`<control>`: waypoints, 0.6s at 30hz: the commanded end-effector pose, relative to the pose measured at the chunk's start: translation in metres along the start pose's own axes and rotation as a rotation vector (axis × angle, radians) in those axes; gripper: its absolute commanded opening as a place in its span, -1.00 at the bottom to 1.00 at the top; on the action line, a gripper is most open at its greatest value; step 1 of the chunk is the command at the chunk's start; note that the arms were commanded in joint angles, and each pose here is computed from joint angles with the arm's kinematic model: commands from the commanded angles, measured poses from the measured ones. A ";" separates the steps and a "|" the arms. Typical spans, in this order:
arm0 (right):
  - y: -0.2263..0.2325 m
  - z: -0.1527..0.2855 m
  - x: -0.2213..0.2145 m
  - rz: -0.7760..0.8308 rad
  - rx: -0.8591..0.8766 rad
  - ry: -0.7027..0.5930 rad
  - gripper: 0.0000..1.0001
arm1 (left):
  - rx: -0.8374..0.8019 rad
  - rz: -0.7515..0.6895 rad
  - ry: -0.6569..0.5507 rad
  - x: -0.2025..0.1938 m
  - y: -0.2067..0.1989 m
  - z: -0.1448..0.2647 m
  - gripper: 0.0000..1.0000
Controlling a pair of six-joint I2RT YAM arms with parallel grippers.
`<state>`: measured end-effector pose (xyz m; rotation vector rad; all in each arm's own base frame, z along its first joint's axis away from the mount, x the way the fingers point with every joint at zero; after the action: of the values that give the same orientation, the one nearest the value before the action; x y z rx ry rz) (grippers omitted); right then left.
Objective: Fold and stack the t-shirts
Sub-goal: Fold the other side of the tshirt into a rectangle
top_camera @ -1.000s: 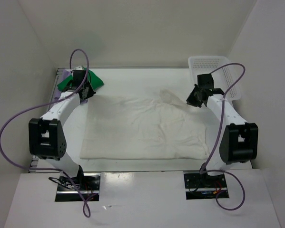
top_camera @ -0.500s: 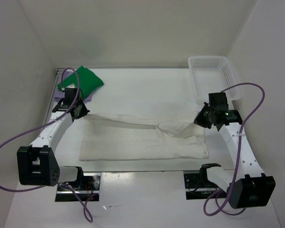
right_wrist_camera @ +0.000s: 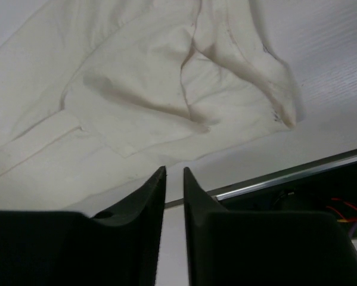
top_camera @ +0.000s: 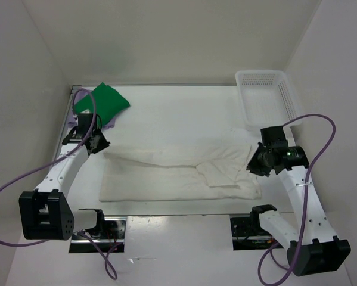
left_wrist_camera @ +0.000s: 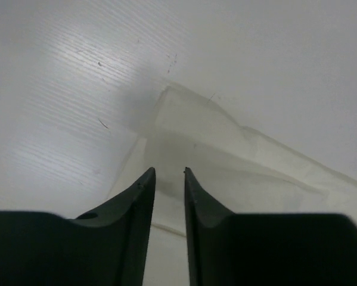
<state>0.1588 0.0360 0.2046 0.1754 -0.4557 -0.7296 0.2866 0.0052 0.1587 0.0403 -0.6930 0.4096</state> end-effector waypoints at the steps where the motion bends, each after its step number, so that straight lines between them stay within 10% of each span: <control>1: -0.001 0.012 -0.003 0.021 -0.007 0.001 -0.47 | 0.043 0.029 -0.040 0.005 0.009 0.013 -0.28; 6: 0.019 0.006 -0.009 0.123 0.018 0.061 -0.38 | 0.000 0.030 -0.101 0.025 0.002 0.027 -0.54; 10: 0.060 -0.013 -0.035 0.240 0.122 0.150 -1.00 | -0.201 -0.026 -0.131 0.033 -0.040 0.031 -0.74; 18: 0.120 -0.061 -0.133 0.400 0.271 0.340 -1.00 | -0.445 -0.043 0.049 -0.046 -0.107 0.015 -0.74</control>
<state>0.1654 0.1797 0.1603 0.3630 -0.2446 -0.2479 0.2899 -0.0857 0.1645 -0.2608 -0.7597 0.2224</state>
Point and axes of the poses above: each gripper's point midway between its finger pads, its own z axis back along the fingers, its own y axis along the line the jaws close on, x = y × z, the point moved 5 cm from there along z, back along the fingers, and after that the axes turned 9 degrees about -z, right-handed, at the moved point
